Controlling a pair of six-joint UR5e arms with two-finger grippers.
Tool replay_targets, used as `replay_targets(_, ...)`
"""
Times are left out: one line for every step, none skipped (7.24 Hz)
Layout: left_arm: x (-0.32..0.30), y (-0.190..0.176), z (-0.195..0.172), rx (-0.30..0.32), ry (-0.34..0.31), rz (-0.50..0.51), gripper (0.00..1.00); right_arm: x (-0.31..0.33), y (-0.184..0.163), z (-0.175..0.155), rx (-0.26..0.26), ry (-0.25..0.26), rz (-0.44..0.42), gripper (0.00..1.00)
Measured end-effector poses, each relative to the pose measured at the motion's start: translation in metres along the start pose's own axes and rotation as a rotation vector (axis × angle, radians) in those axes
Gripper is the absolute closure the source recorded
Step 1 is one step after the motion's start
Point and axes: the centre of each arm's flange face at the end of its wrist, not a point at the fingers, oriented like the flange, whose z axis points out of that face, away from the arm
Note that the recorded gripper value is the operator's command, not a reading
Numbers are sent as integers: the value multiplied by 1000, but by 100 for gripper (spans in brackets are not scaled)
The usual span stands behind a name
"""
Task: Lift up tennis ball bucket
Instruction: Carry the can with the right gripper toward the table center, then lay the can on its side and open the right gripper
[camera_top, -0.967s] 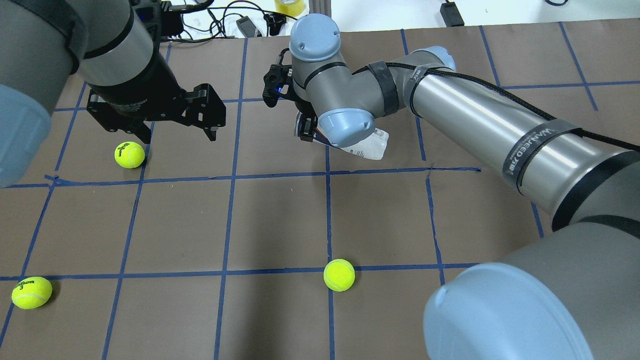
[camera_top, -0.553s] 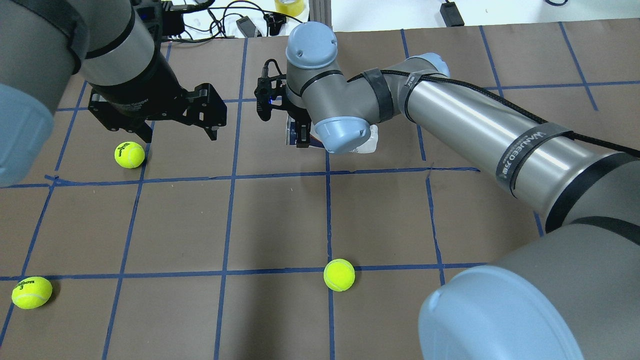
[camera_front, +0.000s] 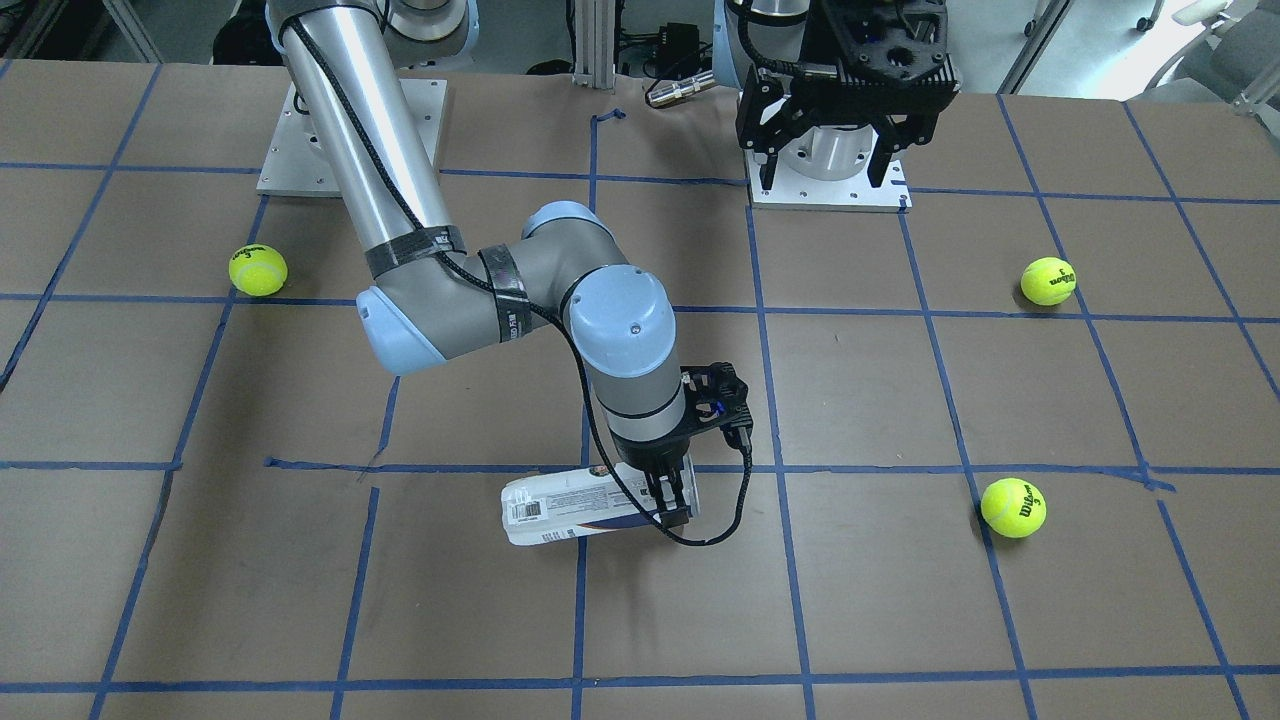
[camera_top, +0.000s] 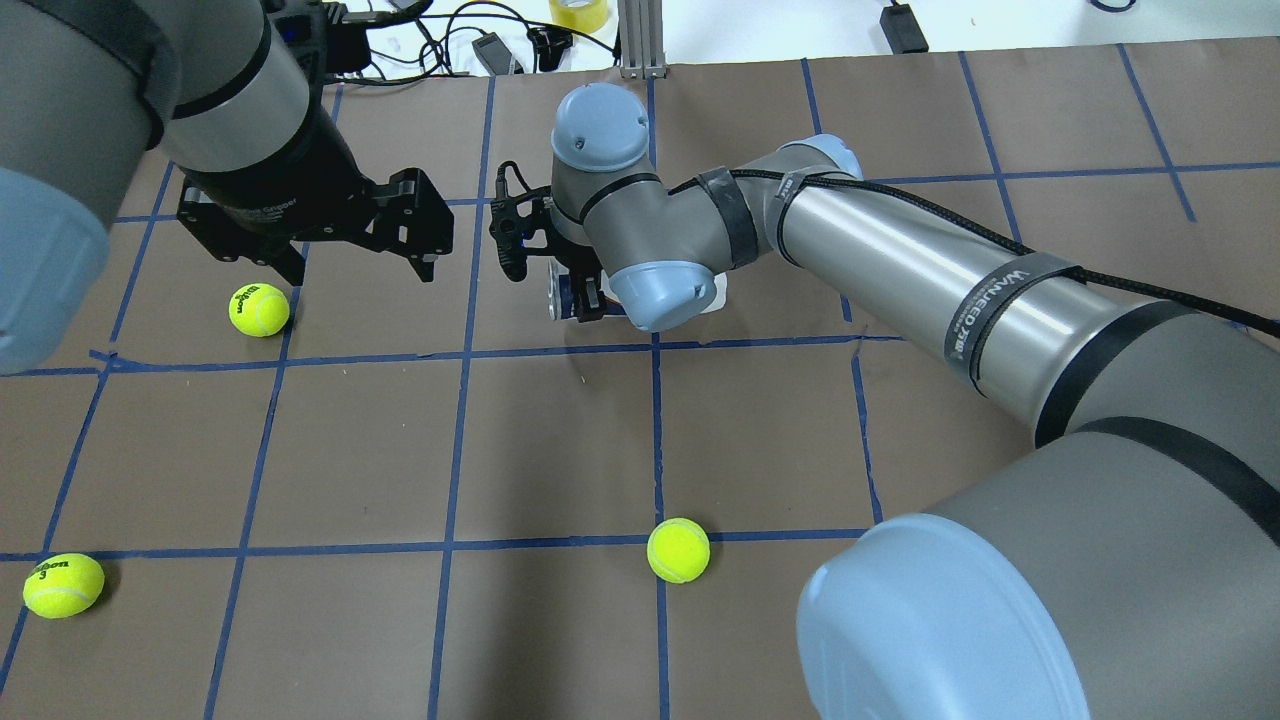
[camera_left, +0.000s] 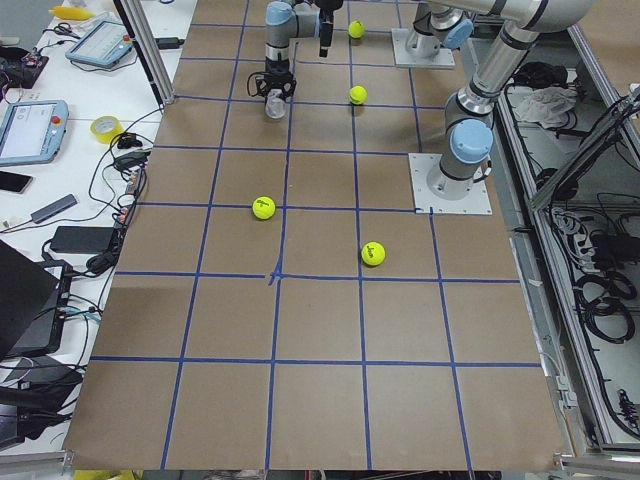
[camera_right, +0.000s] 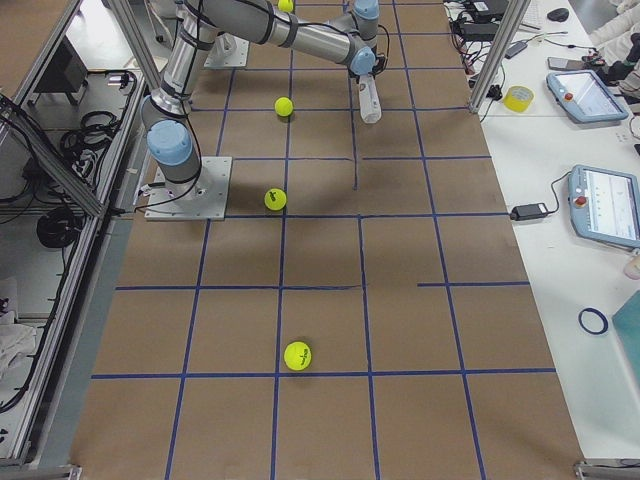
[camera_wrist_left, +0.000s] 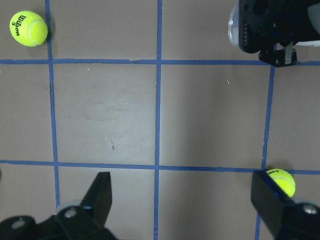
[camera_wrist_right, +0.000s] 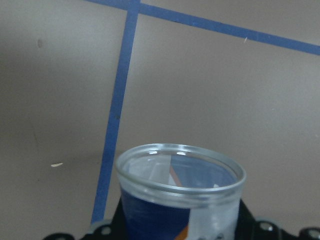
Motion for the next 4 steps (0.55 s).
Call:
replay_targets(0, 0, 0, -1, 0, 4, 0, 0, -3, 1, 29, -4, 4, 0)
replay_targets(0, 0, 0, -1, -1, 5, 0, 0, -6, 0, 57, -7, 15, 0)
replay_targets(0, 0, 0, -1, -1, 6, 0, 2, -7, -4, 69, -2, 25, 0)
replay_targets(0, 0, 0, -1, -1, 6, 0, 5, -6, -8, 76, 4, 31, 0)
